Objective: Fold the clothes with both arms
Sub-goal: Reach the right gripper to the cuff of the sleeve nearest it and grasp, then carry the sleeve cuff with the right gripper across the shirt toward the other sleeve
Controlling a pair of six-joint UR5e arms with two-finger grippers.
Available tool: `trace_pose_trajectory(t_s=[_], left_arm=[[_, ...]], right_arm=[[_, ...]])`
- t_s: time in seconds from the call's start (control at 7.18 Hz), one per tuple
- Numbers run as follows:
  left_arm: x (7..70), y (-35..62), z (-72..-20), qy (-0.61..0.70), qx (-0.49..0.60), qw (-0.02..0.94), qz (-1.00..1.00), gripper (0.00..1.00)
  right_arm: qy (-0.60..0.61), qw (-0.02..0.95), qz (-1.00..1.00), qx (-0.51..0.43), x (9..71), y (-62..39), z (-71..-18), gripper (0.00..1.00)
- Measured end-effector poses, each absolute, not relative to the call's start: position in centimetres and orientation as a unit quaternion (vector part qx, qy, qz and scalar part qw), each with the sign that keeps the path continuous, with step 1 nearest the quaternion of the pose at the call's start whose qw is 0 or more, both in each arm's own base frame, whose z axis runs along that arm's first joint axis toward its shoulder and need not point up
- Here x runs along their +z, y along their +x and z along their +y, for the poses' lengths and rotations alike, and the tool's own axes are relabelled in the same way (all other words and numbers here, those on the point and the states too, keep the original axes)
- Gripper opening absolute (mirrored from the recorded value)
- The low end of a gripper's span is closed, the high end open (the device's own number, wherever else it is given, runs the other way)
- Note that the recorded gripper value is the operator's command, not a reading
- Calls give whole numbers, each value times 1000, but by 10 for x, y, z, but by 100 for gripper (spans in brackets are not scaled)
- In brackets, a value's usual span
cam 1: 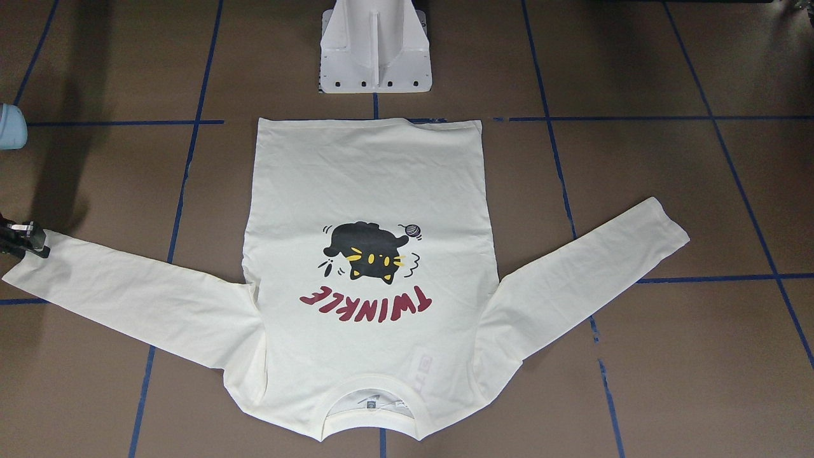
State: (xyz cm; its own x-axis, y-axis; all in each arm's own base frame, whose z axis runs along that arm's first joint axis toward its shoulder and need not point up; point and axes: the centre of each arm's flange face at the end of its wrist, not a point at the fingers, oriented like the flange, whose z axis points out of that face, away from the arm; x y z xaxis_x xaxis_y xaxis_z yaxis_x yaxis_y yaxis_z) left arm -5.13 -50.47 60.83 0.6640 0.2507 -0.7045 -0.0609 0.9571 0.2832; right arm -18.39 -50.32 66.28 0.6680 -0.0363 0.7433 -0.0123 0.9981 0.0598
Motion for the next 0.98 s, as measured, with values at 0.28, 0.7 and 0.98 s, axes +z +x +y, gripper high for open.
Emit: trace_pose_trajectory(t_s=[0.28, 0.7, 0.98], left_arm=[[609, -51, -504, 118, 86, 904, 401, 100], [610, -51, -502, 116, 84, 903, 404, 100], [610, -50, -500, 115, 84, 900, 411, 100]], right_arm=[[38, 908, -417, -9, 648, -183, -508, 0], [89, 884, -457, -31, 563, -183, -518, 0], [78, 866, -493, -27, 454, -217, -557, 0]])
